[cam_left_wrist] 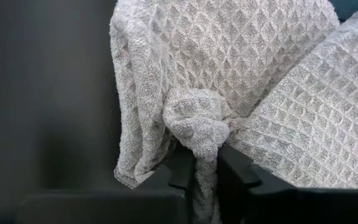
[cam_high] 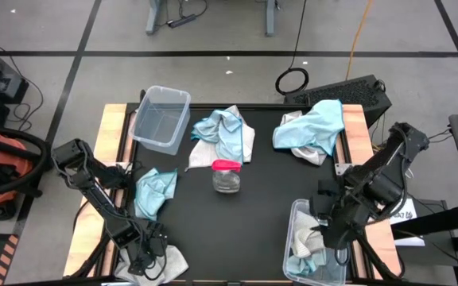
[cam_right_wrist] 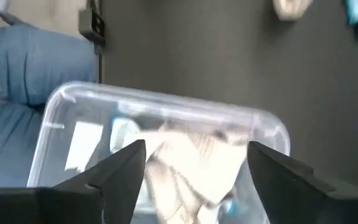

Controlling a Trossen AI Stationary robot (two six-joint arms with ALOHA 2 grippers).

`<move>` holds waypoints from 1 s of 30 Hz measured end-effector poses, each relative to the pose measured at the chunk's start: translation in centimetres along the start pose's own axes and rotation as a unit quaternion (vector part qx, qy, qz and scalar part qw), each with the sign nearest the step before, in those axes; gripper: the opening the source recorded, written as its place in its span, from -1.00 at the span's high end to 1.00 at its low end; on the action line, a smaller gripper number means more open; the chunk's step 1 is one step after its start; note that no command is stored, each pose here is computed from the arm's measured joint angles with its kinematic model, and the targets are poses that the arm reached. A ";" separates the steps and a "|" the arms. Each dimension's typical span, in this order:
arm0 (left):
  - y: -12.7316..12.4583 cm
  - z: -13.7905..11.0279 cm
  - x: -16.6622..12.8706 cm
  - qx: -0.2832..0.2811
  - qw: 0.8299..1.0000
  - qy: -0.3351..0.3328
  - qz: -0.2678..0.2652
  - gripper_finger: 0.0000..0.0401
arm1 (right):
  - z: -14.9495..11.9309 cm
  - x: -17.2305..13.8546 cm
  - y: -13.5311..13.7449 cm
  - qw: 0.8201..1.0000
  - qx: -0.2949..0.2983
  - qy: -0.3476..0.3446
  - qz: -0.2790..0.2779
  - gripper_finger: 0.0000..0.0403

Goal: Sort microfiber towel by color & place in baskets
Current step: Put the bottom right gray towel into the left transparent bin

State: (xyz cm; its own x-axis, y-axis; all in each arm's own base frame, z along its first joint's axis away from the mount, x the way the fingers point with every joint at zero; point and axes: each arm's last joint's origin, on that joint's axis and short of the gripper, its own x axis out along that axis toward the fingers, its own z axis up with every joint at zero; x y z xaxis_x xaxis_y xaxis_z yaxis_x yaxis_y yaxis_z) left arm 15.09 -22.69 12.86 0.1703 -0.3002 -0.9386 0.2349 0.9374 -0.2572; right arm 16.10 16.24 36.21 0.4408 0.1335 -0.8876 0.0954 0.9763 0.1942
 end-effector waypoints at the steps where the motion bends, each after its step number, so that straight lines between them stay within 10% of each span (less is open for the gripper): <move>1: 0.0 0.0 0.0 -0.001 1.000 -0.002 -0.002 0.71 | -0.4 0.3 0.2 1.000 0.009 0.006 -0.003 -0.30; 14: -0.2 0.5 -0.9 -0.033 0.999 -0.020 -0.025 -0.35 | -4.1 9.5 1.6 0.996 0.039 0.075 -0.035 -0.50; 24: 0.8 1.7 -3.4 -0.060 0.995 -0.064 -0.046 -0.37 | -5.5 13.9 1.0 0.993 0.045 0.099 -0.045 -0.62; 30: 1.0 2.1 -4.4 -0.067 0.993 -0.075 -0.067 -0.37 | -5.5 15.2 0.1 0.990 0.048 0.110 -0.072 -0.35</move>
State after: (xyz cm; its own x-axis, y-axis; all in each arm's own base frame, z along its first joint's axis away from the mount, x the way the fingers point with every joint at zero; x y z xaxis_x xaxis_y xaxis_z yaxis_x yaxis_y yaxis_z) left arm 16.60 -20.80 17.23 0.2881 -0.4377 -0.8517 0.1369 0.8991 -0.4158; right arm 17.85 19.29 20.43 0.2117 0.0383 -0.9766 0.2329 0.9685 0.0885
